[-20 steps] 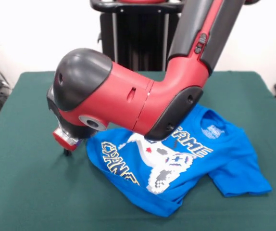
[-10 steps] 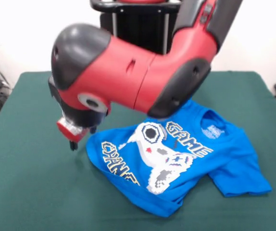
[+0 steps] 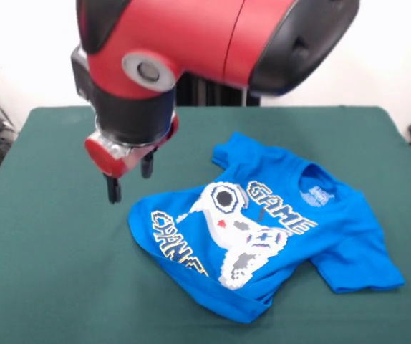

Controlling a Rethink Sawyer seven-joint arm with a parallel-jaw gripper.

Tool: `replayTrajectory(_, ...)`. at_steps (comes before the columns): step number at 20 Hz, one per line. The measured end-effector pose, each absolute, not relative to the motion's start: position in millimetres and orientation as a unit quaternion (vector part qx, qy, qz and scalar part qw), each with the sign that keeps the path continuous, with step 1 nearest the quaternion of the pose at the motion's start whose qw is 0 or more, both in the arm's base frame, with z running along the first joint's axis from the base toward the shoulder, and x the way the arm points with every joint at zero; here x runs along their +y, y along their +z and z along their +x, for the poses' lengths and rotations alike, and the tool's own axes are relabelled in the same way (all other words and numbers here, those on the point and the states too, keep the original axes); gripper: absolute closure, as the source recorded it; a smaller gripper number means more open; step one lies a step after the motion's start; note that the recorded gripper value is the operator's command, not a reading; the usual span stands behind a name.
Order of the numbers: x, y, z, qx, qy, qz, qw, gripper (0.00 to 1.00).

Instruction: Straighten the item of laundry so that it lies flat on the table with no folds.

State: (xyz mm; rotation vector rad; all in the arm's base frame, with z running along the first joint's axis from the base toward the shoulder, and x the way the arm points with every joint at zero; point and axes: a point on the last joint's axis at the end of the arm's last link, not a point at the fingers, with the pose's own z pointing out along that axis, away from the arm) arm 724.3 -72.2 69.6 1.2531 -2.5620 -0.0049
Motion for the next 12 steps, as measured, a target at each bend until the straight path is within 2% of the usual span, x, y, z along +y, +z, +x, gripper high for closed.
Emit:
replayTrajectory(6,-54.3,88.5,734.4,-0.889,0.002,0.443,0.119,0.00)
replayTrajectory(12,-45.4,89.6,747.1,-0.899,0.002,0.434,0.054,0.00)
